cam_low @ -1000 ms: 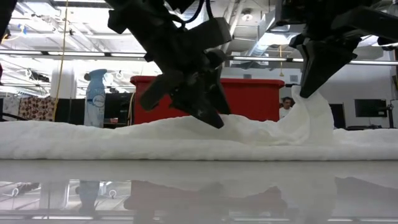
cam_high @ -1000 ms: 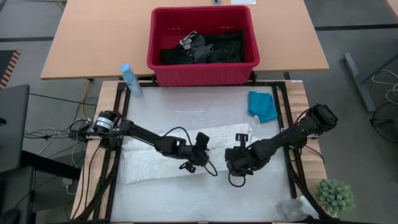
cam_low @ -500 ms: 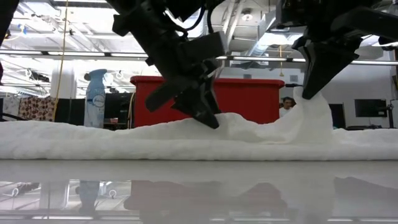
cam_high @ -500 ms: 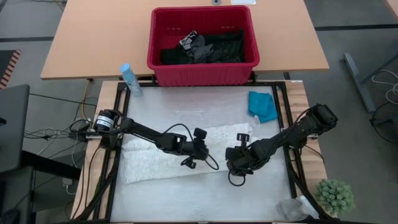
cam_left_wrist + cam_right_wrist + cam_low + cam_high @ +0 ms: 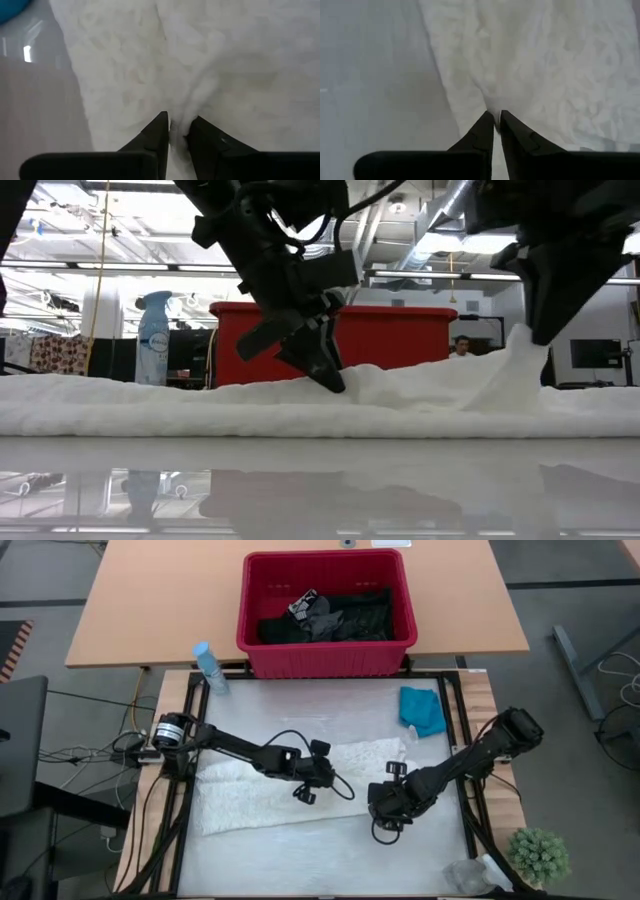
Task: Fold laundry
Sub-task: Fold the white shirt
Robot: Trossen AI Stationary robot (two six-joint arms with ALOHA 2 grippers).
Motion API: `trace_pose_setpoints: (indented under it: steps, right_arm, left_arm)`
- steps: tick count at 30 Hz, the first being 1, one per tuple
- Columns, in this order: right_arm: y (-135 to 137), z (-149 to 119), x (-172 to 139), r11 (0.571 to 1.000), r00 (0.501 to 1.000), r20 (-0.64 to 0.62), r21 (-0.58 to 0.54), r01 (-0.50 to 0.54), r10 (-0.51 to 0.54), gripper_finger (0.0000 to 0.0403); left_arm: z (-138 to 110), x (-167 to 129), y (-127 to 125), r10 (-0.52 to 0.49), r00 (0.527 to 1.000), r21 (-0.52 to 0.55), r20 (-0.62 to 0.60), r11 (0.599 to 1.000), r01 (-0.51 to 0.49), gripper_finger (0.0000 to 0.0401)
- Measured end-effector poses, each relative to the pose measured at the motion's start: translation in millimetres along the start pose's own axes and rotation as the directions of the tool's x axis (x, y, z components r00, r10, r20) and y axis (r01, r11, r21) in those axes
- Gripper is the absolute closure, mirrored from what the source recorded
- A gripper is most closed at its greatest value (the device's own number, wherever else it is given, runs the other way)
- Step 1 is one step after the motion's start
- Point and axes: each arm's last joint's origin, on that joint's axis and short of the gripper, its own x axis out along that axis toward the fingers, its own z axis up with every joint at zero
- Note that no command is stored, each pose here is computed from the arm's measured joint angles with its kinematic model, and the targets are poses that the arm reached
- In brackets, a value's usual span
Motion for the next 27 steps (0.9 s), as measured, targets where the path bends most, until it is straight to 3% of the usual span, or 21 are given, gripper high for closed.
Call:
trace_pose_setpoints:
  steps: [5,8,13,15,17,20,23,27]
  right_arm:
    - [3,-3,-1,0.998,0.999,-0.033,0.046,-0.037,0.039,0.0316]
    - [7,-8,-3,0.998,0.999,-0.039,0.069,-0.008,0.011,0.0283]
    - [5,-21,-7,0.979,0.981,-0.008,0.075,0.192,-0.192,0.0222]
    - [0,-30,-6,0.953,0.957,0.008,0.091,0.289,-0.291,0.0213]
    - [-5,-40,-3,0.940,0.948,0.018,0.139,0.311,-0.317,0.0211]
    - [-11,-54,6,0.944,0.965,0.034,0.217,0.247,-0.260,0.0218]
    - [-21,-61,10,0.928,0.988,0.107,0.367,0.066,-0.112,0.0226]
    - [-43,-72,7,0.781,0.983,0.184,0.612,-0.128,0.017,0.0231]
  left_arm:
    - [-2,1,4,-0.017,1.000,-0.009,0.004,1.000,0.018,0.0345]
    - [-2,2,5,-0.019,1.000,-0.013,0.003,1.000,0.019,0.0345]
    - [-3,2,7,-0.038,0.999,-0.025,0.009,0.999,0.039,0.0345]
    - [-3,2,7,-0.052,0.999,-0.021,0.015,0.998,0.052,0.0345]
    - [-3,2,6,-0.058,0.998,-0.015,0.019,0.998,0.059,0.0345]
    - [-2,2,7,-0.056,0.998,-0.013,0.025,0.998,0.057,0.0345]
    - [-2,2,7,-0.056,0.998,0.000,0.024,0.998,0.056,0.0345]
    - [-2,2,7,-0.056,0.998,0.019,0.025,0.998,0.055,0.0345]
